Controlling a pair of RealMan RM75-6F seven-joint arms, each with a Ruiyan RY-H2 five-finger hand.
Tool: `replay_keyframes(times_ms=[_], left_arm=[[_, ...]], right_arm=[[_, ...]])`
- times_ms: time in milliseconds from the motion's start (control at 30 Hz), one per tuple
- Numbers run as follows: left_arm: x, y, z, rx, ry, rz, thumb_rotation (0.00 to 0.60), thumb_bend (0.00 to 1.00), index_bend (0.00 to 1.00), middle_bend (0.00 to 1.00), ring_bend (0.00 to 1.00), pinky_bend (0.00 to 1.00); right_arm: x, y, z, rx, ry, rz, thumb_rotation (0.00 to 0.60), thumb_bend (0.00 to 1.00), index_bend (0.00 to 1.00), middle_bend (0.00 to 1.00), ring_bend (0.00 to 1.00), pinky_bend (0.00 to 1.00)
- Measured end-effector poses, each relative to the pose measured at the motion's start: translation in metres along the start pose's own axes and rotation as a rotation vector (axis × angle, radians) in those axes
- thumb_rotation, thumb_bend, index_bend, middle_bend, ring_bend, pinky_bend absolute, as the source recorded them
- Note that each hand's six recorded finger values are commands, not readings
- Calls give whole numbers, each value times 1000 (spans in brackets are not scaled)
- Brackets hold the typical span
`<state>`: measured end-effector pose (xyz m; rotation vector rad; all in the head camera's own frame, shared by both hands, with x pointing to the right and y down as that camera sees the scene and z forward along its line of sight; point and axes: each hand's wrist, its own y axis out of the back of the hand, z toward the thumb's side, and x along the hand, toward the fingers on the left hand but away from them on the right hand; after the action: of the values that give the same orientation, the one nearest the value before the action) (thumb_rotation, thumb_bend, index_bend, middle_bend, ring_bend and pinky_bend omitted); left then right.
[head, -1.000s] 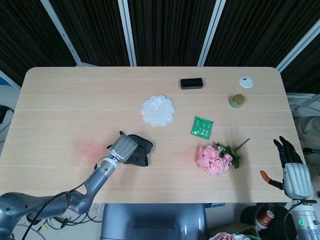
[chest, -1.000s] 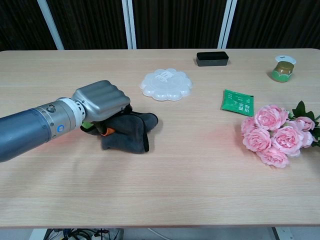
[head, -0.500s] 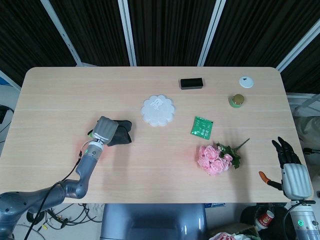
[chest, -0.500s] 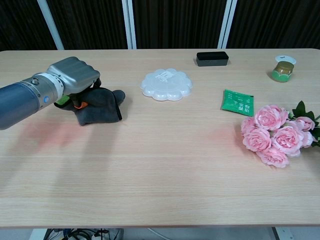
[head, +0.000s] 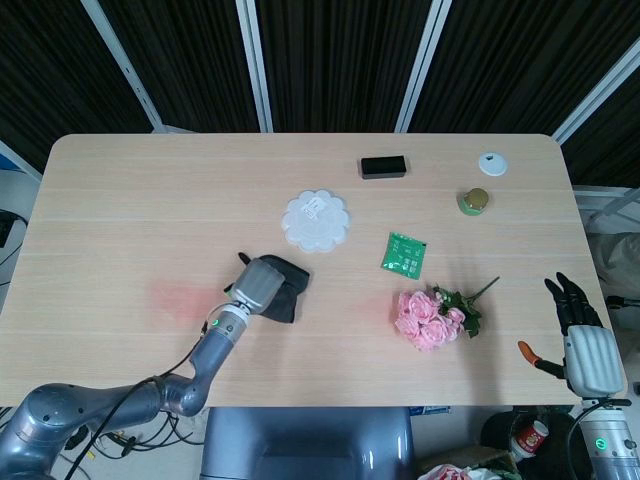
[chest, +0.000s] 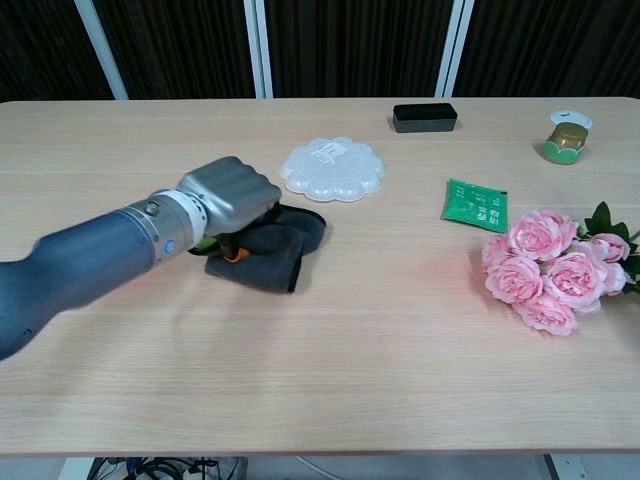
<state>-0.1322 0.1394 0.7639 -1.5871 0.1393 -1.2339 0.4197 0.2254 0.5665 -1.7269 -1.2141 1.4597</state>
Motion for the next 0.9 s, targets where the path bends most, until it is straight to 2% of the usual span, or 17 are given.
replay_keyframes(times_ms=[200, 367, 567, 900], left_arm=[[-1, 16, 46, 0, -87, 35, 600, 477, 640, 747, 669, 733], [5, 21, 49, 35, -82, 45, 600, 477, 640, 747, 669, 733], [17, 15, 17, 86, 1, 23, 600, 478, 640, 747, 669, 733], [9, -8, -78, 124, 183, -35, 600, 478, 641, 747, 669, 733]], right_arm=[[1, 0, 0, -1, 2, 1, 600, 127, 0, 0, 0, 187], [1, 0, 0, -4, 2, 1, 600, 127, 0, 0, 0, 187], [1, 0, 0, -7, 1, 1, 600, 128, 0, 0, 0, 187], [2, -2, 2, -6, 7, 8, 600, 128, 0, 0, 0, 187]])
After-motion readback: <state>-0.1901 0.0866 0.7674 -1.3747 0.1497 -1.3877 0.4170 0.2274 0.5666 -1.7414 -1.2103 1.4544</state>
